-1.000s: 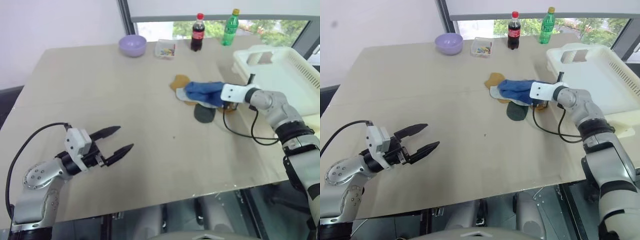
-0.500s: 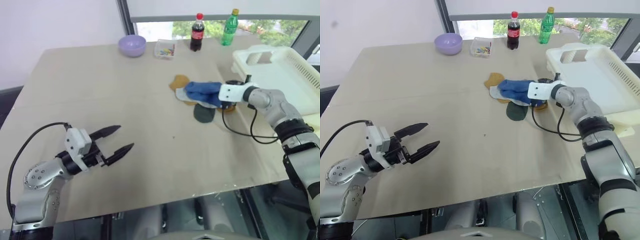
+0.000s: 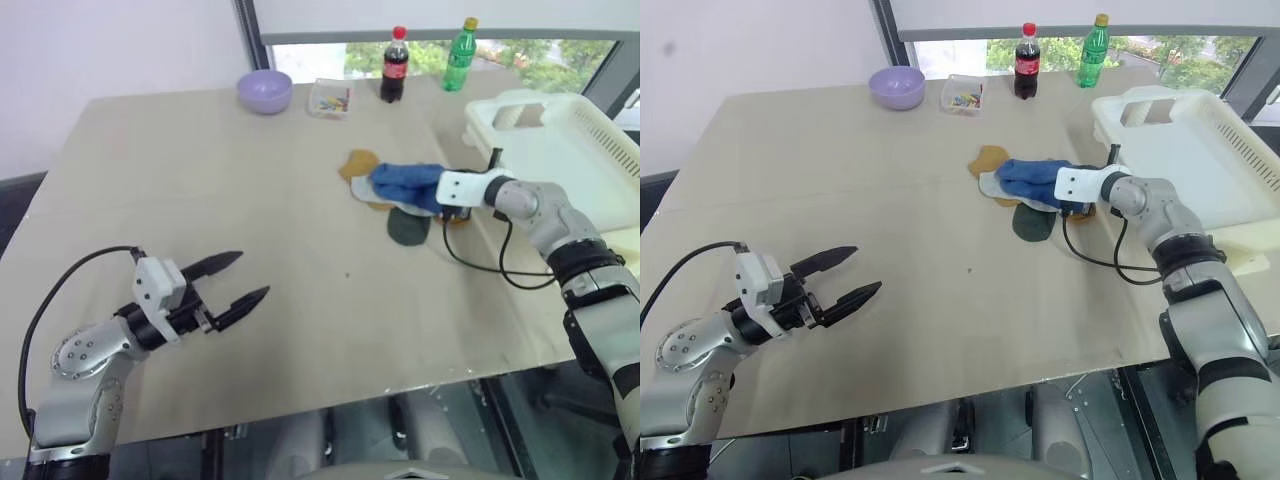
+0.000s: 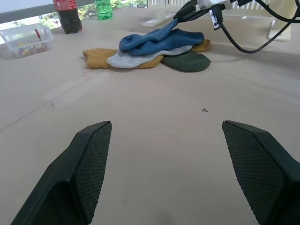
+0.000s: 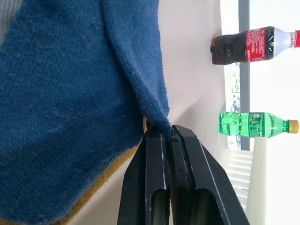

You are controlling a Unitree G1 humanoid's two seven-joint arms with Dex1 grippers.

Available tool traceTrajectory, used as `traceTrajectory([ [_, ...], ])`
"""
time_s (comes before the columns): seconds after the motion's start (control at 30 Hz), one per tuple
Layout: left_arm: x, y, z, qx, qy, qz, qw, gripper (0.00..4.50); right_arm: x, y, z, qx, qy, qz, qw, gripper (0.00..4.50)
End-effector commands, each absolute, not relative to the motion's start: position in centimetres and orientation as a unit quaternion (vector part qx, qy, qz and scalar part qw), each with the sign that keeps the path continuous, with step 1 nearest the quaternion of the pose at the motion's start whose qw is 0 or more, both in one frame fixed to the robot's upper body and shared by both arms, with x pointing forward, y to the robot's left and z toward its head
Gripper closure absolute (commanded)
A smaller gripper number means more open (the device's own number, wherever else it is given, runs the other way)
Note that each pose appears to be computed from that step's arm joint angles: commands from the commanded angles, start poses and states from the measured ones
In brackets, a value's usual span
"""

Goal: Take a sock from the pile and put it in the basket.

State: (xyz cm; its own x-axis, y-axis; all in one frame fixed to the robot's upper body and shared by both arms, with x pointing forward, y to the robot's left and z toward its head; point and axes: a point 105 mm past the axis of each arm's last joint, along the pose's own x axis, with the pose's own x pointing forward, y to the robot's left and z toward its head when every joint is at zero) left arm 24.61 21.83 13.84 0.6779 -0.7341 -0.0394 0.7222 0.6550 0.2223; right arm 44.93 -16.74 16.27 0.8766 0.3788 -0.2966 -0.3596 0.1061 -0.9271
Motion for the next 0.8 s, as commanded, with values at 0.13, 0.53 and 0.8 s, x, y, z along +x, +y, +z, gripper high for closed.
traceTrajectory([
  [0.13,24.4,22.0,14.1,0.122,-0.035,-0.398,0.909,0.44,43.3,-13.1,17.6,-0.542,-0.051,0.311,0.779,4.37],
  [0.53,24.4,21.7,14.7,0.097,-0.048,-0.41,0.905,0.44,35.2,-5.6,17.4,-0.448,-0.061,0.46,0.765,4.37],
  [0.8,24.4,21.4,14.7,0.09,-0.047,-0.422,0.901,0.44,30.3,-3.6,16.3,-0.384,-0.016,0.544,0.746,4.37],
])
